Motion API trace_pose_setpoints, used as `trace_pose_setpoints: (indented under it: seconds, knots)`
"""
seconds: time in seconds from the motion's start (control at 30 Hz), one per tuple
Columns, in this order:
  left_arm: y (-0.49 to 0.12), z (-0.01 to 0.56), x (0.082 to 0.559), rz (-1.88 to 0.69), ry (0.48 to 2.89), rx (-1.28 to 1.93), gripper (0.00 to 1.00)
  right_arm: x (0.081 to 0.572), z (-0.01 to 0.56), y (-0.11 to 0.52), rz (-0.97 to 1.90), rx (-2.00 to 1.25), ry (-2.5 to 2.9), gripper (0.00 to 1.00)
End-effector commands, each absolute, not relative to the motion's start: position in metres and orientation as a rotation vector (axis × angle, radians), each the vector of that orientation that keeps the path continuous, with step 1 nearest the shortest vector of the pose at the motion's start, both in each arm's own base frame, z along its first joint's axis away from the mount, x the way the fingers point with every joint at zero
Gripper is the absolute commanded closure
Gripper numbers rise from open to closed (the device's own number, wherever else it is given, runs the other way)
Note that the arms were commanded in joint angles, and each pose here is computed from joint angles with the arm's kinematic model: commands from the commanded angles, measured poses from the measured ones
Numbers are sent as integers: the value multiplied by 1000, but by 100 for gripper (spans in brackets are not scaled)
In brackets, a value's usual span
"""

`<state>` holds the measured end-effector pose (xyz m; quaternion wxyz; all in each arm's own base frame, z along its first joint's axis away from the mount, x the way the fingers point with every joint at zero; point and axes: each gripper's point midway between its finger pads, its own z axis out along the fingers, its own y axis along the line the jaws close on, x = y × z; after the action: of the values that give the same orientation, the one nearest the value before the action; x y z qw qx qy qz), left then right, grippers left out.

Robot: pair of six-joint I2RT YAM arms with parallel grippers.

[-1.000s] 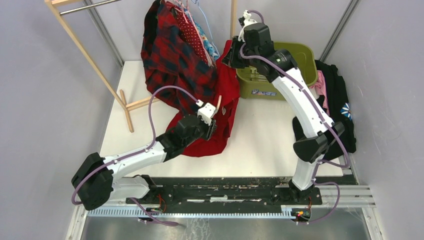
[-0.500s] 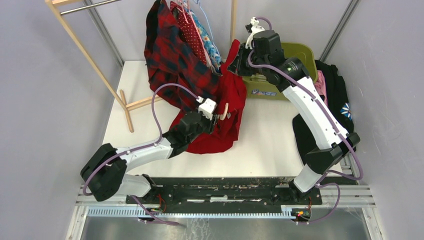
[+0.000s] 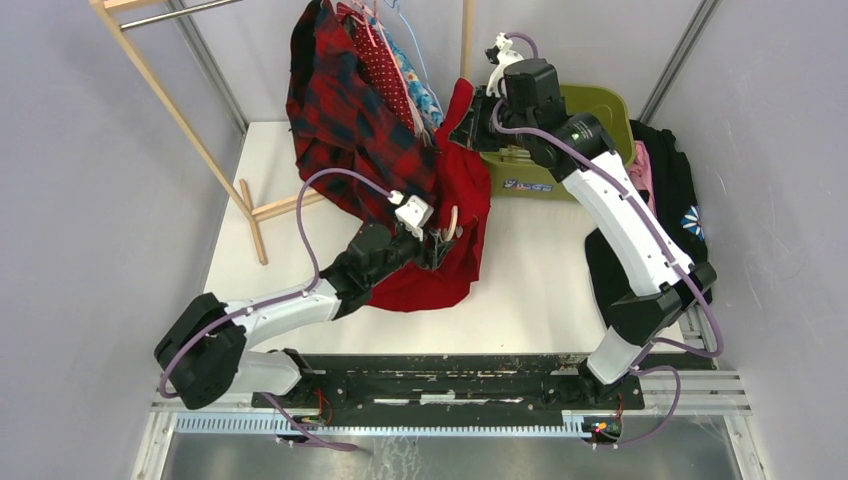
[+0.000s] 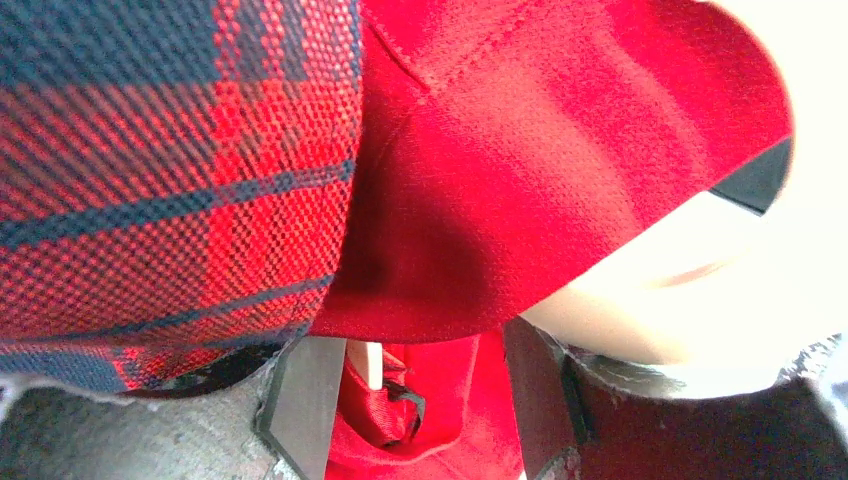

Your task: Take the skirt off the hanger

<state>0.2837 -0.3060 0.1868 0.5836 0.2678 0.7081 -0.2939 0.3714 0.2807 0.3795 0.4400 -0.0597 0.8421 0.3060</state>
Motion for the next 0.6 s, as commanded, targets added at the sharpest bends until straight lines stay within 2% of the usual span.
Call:
trace_pose_setpoints:
  seconds: [0.0,0.23,0.47,0.57]
  knots:
    - [-299,193,305,-620,1607,503,36,365,434,300,898,-206,1917,99]
    - [-290,158,350,-421,1665,350,36,345,436,307,934,-285,1911,99]
    - [-259,167,389,-163,1694,89,32,330,432,300,912,-345,1914,99]
    - [-254,169,394,-126,1706,28,63,329,430,298,905,-357,1915,99]
